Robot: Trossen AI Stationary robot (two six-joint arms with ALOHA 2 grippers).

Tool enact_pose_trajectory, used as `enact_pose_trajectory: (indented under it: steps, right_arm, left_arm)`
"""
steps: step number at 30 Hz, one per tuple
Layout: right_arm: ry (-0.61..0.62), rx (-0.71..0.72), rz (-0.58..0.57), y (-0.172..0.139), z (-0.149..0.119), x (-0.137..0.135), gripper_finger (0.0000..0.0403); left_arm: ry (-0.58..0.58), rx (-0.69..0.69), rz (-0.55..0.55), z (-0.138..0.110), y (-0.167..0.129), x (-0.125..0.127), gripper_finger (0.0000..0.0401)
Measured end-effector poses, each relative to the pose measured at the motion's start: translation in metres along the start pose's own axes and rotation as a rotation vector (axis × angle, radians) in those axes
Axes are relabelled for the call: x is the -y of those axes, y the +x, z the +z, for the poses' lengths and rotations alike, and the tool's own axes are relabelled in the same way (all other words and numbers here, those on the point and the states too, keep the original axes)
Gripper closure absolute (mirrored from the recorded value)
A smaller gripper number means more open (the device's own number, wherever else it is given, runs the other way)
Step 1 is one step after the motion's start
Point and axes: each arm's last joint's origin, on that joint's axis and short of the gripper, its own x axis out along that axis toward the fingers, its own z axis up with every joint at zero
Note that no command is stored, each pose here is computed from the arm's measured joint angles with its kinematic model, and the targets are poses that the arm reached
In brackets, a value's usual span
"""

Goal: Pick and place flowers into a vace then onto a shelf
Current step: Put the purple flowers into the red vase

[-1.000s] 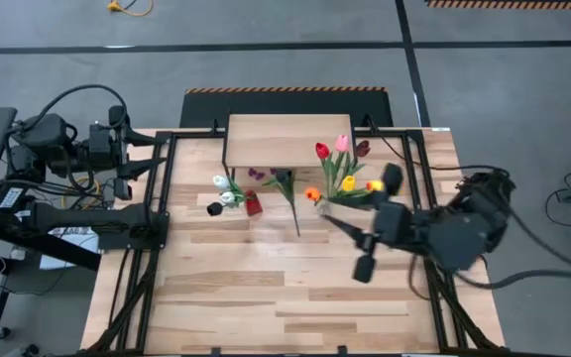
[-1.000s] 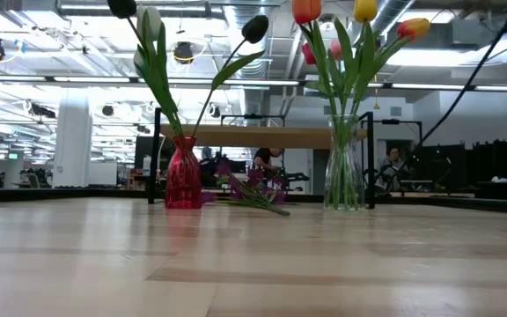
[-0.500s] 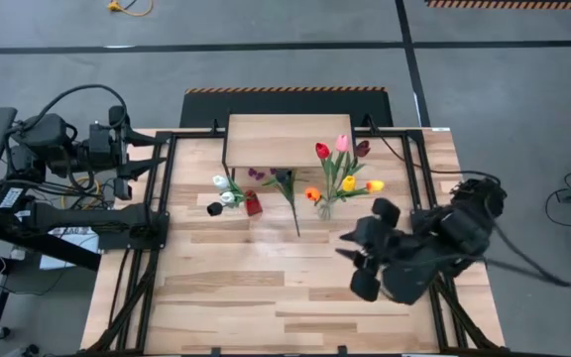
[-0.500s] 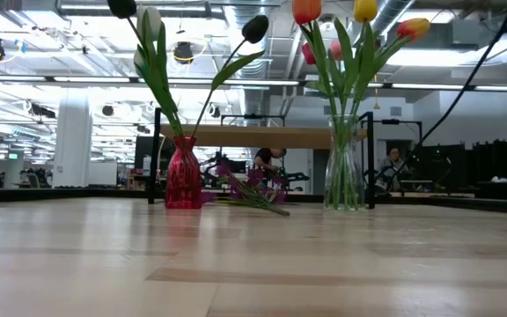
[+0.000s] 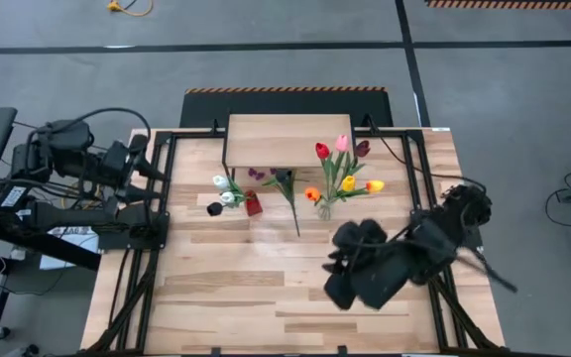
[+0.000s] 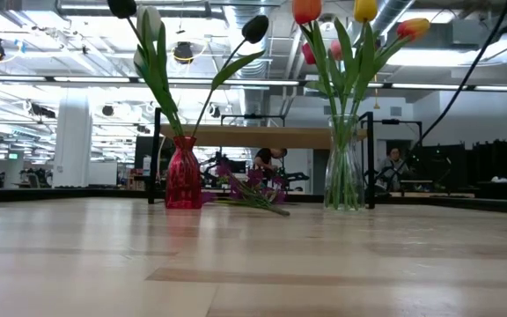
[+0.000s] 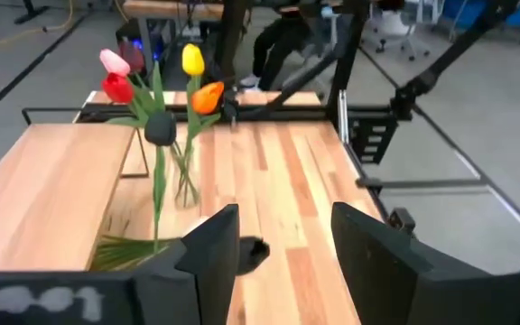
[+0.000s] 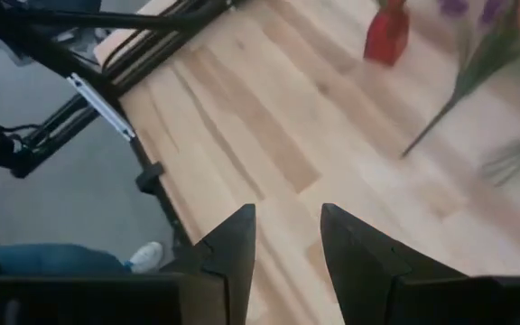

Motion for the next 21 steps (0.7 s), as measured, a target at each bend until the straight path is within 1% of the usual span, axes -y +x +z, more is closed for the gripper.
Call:
enact_pose_trajectory:
  steps: [3, 6, 10, 13, 15, 21]
  right_arm:
    - [0.067, -0.024, -0.015, 0.013, -0.012, -0.012, 0.0284]
    - [0.128, -0.051, -0.066, 0.031, -0.028, -0.024, 0.0284]
    - [0.216, -0.071, -0.14, 0.067, -0.047, -0.04, 0.0284]
    - [0.28, -0.077, -0.164, 0.095, -0.062, -0.054, 0.0284]
    - [0.313, -0.044, -0.179, 0.116, -0.071, -0.062, 0.0284]
    - [0.396, 0.111, -0.305, 0.177, -0.096, -0.068, 0.0284]
  left_arm:
    - [0.026, -0.004, 0.008, -0.001, 0.0, 0.0, 0.0234]
    - [0.027, -0.004, 0.012, -0.001, 0.0, 0.0, 0.0234]
    - [0.021, -0.005, 0.013, -0.001, 0.0, 0.0, 0.0234]
    - [0.021, -0.005, 0.014, -0.001, 0.0, 0.0, 0.0234]
    - [0.02, -0.005, 0.014, -0.001, 0.0, 0.0, 0.0234]
    - [0.025, -0.005, 0.016, -0.001, 0.0, 0.0, 0.0234]
